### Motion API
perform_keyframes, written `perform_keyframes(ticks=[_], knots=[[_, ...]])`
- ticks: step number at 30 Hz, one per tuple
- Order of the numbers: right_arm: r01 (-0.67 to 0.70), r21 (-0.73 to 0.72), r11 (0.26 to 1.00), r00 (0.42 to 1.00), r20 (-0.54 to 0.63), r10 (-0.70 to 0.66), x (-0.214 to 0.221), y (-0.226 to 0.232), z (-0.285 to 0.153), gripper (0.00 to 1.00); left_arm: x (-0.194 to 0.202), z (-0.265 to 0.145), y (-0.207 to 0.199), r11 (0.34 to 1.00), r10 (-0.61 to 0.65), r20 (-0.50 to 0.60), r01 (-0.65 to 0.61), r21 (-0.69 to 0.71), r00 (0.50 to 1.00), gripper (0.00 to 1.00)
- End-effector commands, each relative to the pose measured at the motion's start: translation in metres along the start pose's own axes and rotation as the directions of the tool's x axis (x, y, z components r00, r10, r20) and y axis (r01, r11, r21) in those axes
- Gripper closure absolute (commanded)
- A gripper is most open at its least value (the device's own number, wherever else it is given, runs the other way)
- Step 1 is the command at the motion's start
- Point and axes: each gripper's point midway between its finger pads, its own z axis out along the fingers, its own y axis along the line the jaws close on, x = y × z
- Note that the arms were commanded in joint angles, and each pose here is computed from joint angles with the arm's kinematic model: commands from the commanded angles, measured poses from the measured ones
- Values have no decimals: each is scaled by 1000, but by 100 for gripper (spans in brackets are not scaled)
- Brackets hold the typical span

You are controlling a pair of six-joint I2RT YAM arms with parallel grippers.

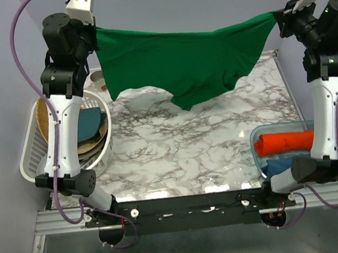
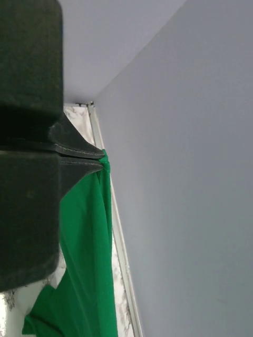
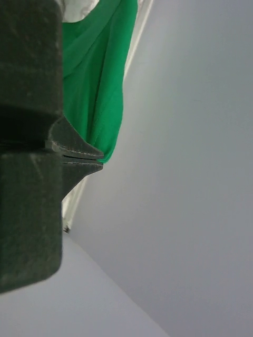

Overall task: Roll the t-shirts
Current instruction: Flatten out the T-shirt at the center of the board.

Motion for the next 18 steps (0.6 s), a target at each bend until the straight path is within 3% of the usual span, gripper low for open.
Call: perform_keyframes(ticks=[1,2,6,13,18], knots=[[196,121,973,936,274,-222,-125,1,-89,100,-64,-58,32,990,74,239,-42,-134,968,100],[218,128,968,926,287,-246,-133,3,-99,100,-84,-79,37,987,75,308,-28,-156,948,100],[229,181,957,905,322,-277,-159,10,-144,100,-97,-112,39,988,84,339,-34,-151,937,100],[254,250,934,869,364,-334,-181,30,-224,100,-84,-177,34,991,91,370,-47,-126,925,100],[292,307,906,823,402,-402,-198,50,-288,100,-92,-239,39,987,113,455,-46,-156,883,100]])
